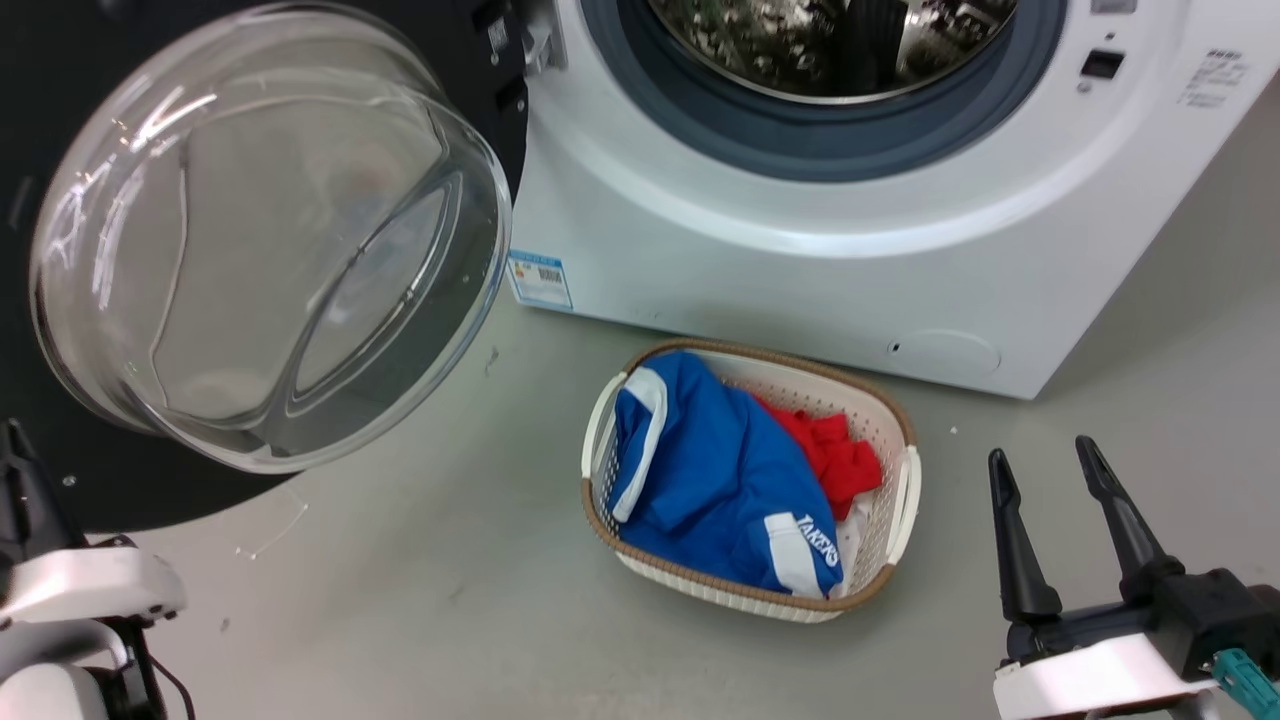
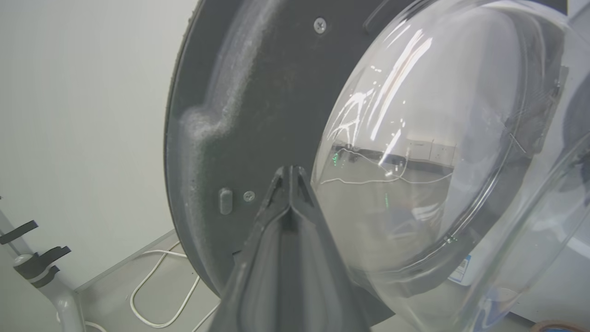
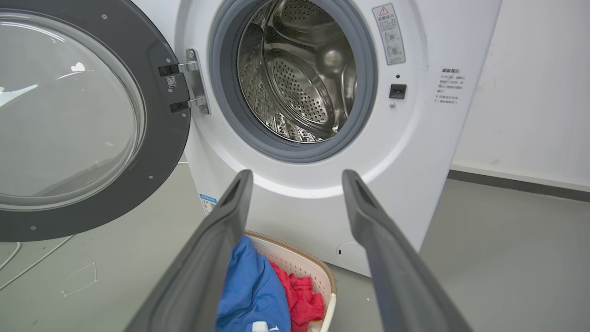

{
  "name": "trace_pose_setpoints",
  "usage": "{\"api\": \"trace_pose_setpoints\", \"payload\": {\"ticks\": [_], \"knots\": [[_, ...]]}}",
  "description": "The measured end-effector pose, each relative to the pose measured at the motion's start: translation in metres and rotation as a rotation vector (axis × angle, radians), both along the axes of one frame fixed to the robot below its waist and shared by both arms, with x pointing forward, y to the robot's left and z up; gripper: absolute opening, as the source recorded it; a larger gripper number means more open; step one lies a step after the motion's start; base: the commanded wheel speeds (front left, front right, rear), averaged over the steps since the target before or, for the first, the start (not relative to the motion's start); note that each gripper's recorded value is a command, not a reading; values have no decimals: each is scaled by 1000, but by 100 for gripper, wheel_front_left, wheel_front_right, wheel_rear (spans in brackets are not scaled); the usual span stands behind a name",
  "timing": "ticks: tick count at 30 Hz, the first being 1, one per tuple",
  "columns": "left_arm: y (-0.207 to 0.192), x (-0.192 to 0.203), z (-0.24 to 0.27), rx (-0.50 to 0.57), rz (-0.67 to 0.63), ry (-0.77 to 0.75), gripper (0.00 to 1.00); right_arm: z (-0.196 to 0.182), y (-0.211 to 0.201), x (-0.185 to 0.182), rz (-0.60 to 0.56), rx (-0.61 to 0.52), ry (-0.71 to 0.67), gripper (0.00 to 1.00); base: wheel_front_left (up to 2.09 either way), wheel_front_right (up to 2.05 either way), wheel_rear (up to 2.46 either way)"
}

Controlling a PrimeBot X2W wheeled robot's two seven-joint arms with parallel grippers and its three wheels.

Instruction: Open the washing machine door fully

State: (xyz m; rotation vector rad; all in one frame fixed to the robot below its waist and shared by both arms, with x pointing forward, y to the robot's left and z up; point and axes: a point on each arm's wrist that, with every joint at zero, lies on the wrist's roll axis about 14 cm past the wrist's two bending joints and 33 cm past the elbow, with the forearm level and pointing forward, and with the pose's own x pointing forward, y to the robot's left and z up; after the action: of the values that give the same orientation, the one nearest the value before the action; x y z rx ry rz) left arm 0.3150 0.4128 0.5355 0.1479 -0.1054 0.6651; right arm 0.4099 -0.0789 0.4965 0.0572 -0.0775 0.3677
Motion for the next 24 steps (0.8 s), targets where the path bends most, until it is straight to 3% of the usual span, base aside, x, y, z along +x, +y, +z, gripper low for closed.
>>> {"api": "trace_pose_setpoints", "payload": {"ticks": [12, 24], "knots": [[-64, -4, 34, 53, -202, -112, 0, 48, -40, -28, -113, -3, -129, 100, 0, 0, 0], [-174, 23, 30, 3, -538, -133, 0, 60, -82, -58, -236, 26, -155, 100, 0, 0, 0]]}}
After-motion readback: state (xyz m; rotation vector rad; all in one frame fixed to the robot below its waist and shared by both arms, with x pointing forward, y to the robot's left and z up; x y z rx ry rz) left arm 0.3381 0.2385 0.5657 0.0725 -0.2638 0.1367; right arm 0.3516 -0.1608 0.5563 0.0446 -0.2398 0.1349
